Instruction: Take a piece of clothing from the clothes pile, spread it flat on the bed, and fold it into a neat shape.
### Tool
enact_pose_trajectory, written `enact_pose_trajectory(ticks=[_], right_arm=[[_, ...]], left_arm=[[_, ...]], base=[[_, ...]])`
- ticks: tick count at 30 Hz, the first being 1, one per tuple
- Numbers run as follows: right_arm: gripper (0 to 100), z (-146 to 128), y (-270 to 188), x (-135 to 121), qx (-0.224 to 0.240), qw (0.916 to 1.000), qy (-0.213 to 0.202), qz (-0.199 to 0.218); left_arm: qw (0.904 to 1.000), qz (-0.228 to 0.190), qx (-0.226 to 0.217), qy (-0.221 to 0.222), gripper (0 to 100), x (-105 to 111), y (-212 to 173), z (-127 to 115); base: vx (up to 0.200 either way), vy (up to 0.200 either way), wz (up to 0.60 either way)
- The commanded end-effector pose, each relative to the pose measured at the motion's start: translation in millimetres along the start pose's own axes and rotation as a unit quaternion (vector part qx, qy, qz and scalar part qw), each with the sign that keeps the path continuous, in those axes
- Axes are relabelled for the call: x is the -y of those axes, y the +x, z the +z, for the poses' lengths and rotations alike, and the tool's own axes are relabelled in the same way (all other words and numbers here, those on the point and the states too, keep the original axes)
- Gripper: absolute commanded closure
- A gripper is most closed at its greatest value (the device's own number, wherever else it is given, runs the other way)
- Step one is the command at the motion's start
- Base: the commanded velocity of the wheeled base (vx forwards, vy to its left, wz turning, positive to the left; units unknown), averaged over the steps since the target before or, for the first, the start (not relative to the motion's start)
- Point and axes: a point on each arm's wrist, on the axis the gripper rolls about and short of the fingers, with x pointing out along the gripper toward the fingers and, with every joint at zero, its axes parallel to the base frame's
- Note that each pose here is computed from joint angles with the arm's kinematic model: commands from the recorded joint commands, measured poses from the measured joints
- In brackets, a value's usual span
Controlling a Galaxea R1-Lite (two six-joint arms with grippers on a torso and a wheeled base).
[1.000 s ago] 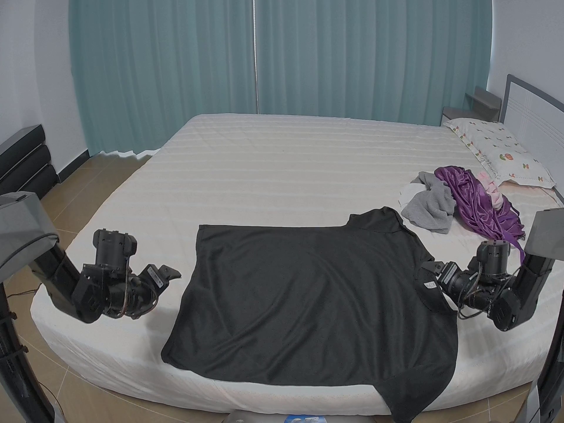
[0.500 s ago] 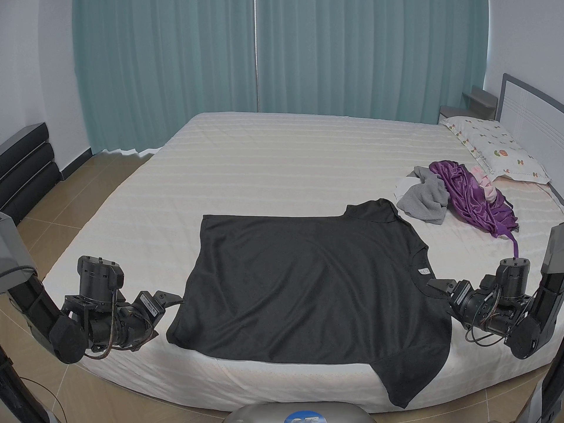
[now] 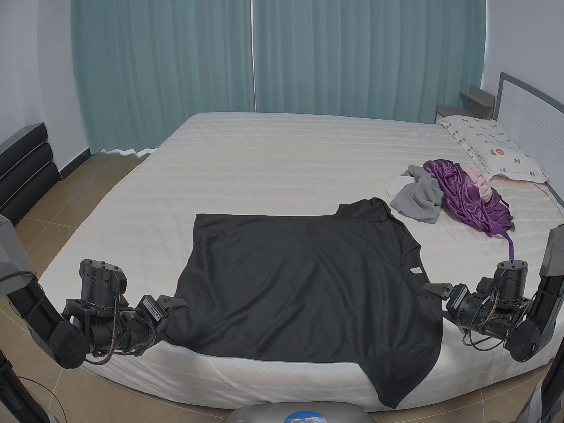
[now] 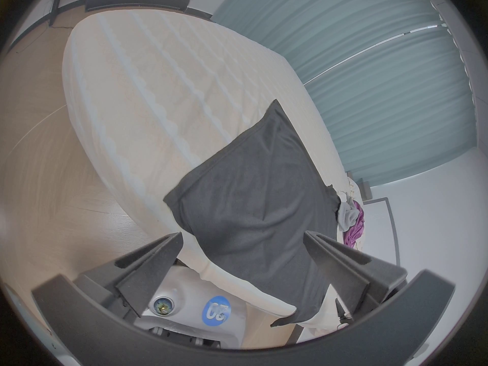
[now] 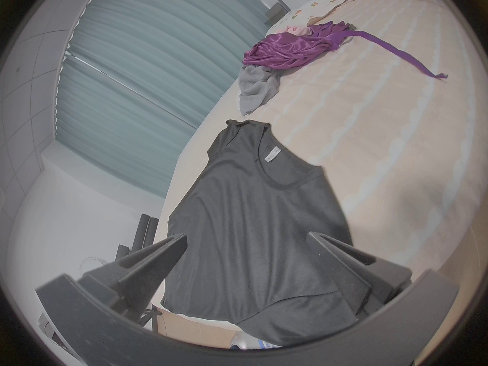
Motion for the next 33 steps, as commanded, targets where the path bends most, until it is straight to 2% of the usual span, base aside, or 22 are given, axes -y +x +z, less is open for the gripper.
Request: enact_pose_trajectory(ticks=[1,7,12,17,26,33], right_arm=[[0,-1,1,1,-0.003,1.0,0.0,-0.002],[0,-3,2,3,-0.007,0.9999,0.002,-0.007],[0,-4,2,2,-0.01,0.9999,0.001,-0.006],[0,-4,1,3,-0.011,0.9999,0.001,-0.007],[0,-5,1,3,-0.011,0.9999,0.001,-0.008],[0,-5,2,3,-0.011,0.9999,0.002,-0.008]], left_arm=[[0.9999,0.014,-0.002,0.007,0,-6,0,-4],[0.9989,0.042,0.018,0.014,0,-12,-3,-8],[0.9966,0.076,0.016,0.027,0,-24,0,-12],[0.9939,0.106,0.019,0.02,0,-36,-1,-13],[0.9904,0.133,0.037,-0.002,0,-47,6,-3],[0.991,0.121,0.057,-0.01,0,-56,21,3]], base=[[0.0,0.0,0.0],[0.0,0.0,0.0],[0.0,0.0,0.0],[0.0,0.0,0.0],[0.0,0.0,0.0],[0.0,0.0,0.0]])
